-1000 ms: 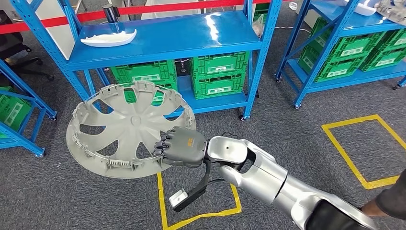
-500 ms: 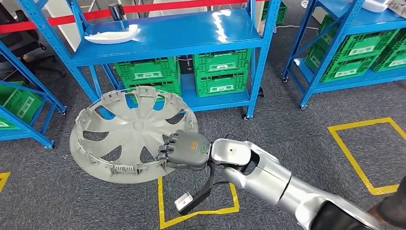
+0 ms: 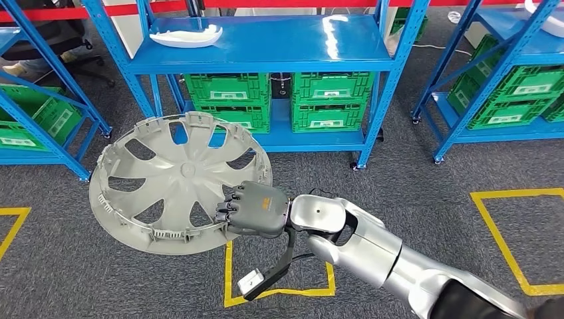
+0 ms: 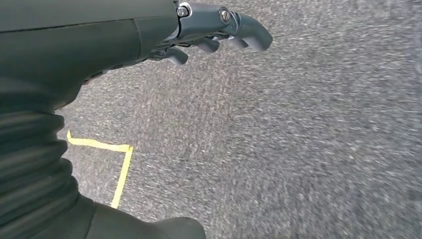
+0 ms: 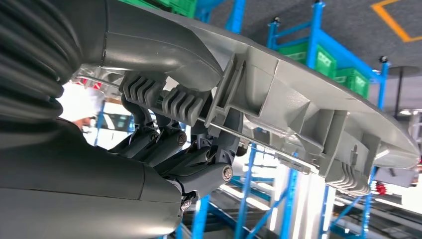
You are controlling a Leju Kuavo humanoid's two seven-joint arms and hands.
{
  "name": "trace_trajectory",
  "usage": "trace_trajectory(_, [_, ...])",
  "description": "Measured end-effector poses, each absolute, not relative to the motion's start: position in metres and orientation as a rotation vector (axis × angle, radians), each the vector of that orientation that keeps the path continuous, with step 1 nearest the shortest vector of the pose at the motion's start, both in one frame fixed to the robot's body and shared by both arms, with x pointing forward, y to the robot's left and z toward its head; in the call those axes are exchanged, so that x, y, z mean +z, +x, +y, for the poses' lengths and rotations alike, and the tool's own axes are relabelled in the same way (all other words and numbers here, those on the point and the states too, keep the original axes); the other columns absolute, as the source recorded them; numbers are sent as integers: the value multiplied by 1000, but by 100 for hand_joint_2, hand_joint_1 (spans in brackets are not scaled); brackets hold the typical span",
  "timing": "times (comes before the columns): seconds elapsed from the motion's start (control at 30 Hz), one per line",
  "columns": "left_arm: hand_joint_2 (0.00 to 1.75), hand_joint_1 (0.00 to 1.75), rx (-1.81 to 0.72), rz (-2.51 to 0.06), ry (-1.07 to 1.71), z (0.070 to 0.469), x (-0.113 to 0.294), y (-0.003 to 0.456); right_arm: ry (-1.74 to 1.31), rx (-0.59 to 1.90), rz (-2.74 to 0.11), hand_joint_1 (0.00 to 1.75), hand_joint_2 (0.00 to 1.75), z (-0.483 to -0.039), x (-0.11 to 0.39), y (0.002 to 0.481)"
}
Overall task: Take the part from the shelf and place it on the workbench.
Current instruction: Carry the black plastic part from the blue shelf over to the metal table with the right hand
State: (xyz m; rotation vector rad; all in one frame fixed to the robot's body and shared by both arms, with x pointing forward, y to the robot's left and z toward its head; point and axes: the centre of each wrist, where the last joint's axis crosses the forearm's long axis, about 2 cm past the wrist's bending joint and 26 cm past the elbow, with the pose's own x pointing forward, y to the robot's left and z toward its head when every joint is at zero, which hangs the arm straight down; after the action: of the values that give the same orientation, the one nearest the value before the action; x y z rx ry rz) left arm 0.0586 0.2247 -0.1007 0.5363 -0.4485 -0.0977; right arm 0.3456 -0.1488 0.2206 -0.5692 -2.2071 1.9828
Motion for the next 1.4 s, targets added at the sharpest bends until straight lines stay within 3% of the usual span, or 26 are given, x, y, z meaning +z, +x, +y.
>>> trace_trajectory(0.93, [175, 0, -137, -453, 520, 226, -99, 69, -581, 1986, -2112, 175, 175, -190, 193, 334])
trace_trajectory(1.4, [175, 0, -140, -455, 536, 232, -101, 61, -603, 1987, -2099, 175, 175, -184, 181, 314])
